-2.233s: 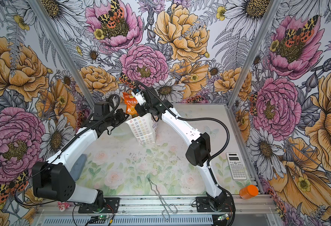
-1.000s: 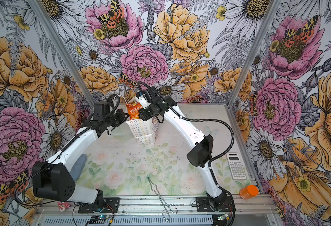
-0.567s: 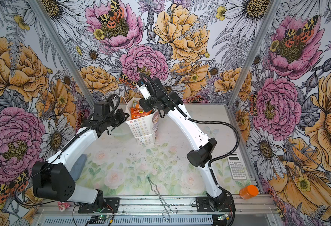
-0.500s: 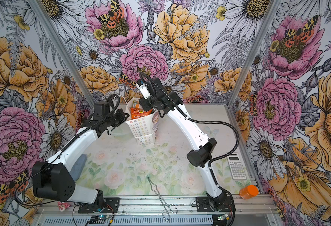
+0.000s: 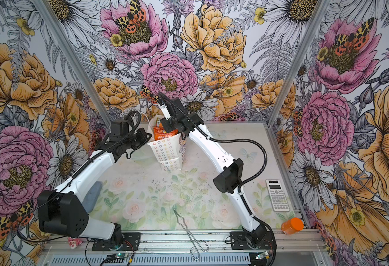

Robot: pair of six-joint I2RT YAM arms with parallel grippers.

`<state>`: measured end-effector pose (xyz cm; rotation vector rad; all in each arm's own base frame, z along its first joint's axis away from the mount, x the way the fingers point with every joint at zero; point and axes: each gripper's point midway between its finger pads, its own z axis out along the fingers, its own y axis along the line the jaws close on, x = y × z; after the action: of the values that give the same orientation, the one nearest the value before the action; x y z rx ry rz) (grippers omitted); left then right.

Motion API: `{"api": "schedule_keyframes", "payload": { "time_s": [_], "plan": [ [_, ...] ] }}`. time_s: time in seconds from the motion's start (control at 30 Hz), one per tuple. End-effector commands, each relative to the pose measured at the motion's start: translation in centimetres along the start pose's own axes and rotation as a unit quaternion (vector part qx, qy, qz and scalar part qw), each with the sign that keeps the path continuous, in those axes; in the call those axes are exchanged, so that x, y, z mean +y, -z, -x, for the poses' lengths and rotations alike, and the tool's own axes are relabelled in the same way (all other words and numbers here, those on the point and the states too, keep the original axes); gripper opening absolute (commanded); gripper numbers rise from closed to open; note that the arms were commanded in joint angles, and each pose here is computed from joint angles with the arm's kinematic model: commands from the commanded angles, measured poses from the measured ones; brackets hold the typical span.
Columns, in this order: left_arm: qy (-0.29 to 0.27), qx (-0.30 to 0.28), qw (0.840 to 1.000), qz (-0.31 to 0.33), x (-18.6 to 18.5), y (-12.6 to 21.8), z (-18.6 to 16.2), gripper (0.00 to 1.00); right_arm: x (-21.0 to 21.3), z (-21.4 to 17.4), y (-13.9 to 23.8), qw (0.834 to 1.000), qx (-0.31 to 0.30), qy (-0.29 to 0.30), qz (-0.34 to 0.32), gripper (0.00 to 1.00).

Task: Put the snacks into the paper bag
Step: 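Open the right gripper to release the corn-chip bag inside the paper bag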

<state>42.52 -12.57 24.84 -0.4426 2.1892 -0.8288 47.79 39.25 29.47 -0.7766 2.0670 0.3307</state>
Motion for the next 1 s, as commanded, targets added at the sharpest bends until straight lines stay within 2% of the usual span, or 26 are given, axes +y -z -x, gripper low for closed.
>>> {"api": "schedule_keyframes", "payload": {
  "time_s": [0.0,0.17,0.27,0.37,0.6,0.73,0.97],
  "plan": [
    [-0.016,-0.025,0.999,-0.034,-2.8,1.5,1.4,0.00,-0.4,1.1,-0.2,0.999,-0.023,0.004,-0.027,0.47],
    [-0.017,-0.029,0.999,-0.034,-2.9,1.8,1.7,0.00,-0.3,0.2,-1.3,0.999,-0.010,0.020,-0.032,0.47],
    [-0.019,-0.028,0.999,-0.039,-3.4,1.9,1.6,0.14,0.3,-0.5,-1.8,0.999,0.000,0.035,-0.028,0.47],
    [-0.025,-0.030,0.998,-0.045,-3.9,2.1,1.6,0.16,1.1,-1.3,-2.2,0.998,0.013,0.059,-0.028,0.46],
    [-0.033,-0.044,0.997,-0.046,-4.4,3.5,1.9,0.30,2.3,-2.8,-2.5,0.995,0.036,0.092,-0.031,0.44],
    [-0.037,-0.055,0.997,-0.038,-4.3,4.5,2.1,0.35,2.3,-1.7,-1.4,0.995,0.022,0.089,-0.035,0.44],
    [-0.048,-0.085,0.994,-0.041,-5.0,7.0,3.1,0.42,1.9,1.6,3.0,0.996,-0.022,0.076,-0.039,0.44]
  ]
}}
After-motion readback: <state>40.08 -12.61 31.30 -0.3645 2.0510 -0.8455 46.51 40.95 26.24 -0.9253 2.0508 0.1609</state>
